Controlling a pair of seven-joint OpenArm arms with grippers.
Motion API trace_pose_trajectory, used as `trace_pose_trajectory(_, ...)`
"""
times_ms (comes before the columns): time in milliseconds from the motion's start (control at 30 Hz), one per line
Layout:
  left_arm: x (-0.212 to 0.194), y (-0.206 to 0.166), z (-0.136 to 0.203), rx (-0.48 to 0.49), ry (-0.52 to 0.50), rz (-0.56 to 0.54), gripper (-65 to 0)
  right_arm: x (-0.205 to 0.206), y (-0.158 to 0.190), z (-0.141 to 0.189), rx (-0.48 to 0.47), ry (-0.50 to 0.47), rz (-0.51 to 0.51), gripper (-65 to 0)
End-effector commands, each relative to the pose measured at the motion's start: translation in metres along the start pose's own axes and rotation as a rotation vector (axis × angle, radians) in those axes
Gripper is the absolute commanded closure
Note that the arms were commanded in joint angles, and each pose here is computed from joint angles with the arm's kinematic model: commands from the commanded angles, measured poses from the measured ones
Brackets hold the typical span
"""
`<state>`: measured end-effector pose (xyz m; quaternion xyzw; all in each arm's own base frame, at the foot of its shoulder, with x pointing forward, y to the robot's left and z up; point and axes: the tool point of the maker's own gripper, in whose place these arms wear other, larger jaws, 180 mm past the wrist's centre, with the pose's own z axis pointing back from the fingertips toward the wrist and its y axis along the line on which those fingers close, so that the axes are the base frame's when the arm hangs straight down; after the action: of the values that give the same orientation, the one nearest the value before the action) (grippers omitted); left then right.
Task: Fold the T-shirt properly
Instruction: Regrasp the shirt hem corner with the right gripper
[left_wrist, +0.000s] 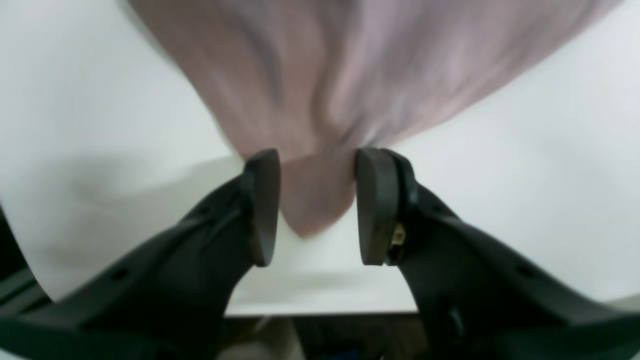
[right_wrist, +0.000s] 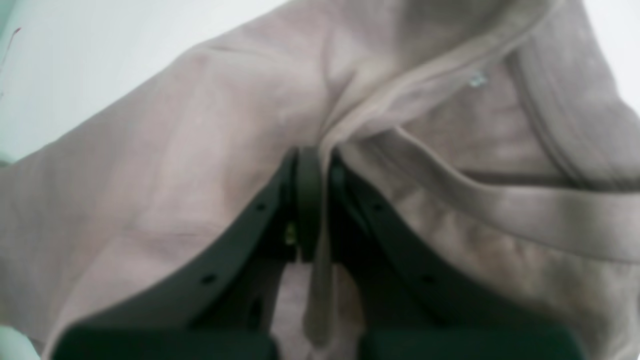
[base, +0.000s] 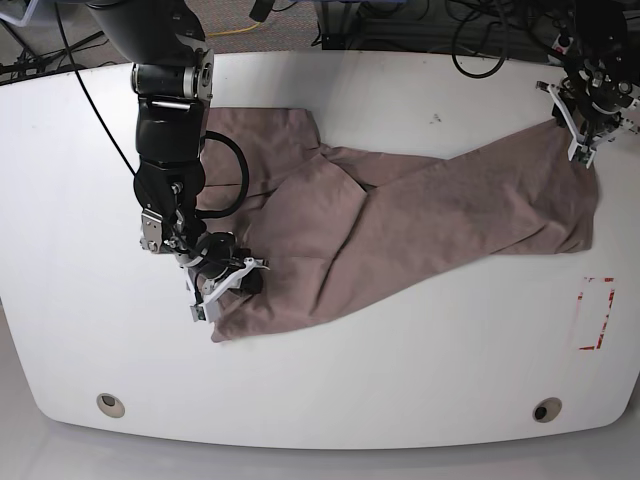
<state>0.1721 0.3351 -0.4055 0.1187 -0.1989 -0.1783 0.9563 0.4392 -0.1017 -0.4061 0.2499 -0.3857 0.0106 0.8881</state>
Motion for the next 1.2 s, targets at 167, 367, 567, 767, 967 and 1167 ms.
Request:
trace_pose_trajectory(167,-0.006,0.009,-0.003,0.007,0.013,-0.002,-23.7,0.032,0.009,0.002,0.025,-0.076,0.021,0.0)
trace_pose_trajectory(367,-0.01,0.017,-0.005,0.014,0.029,-0.005,-23.7,0.032,0.009,0.002,0.025,-0.076,0.021,0.0)
trace_pose_trajectory(567,-0.01,0.018,-0.005,0.015,0.029,-0.005,-22.8,0.032,0.008,0.003,0.024,-0.076,0.022,0.0)
trace_pose_trajectory(767,0.006,0.024,-0.006,0.028,-0.007,0.003,-0.8,0.032,0.007,0.003,0.022,-0.076,0.023,0.0)
trace_pose_trajectory(967,0.018,0.023,-0.005,0.029,-0.064,0.016,0.0,0.026,0.001,0.006,0.012,-0.071,0.022,0.0)
trace_pose_trajectory(1167,0.047,0.025,0.01,0.068,-0.199,0.027,-0.1,0.042,0.005,0.031,-0.007,-0.15,0.106,0.0)
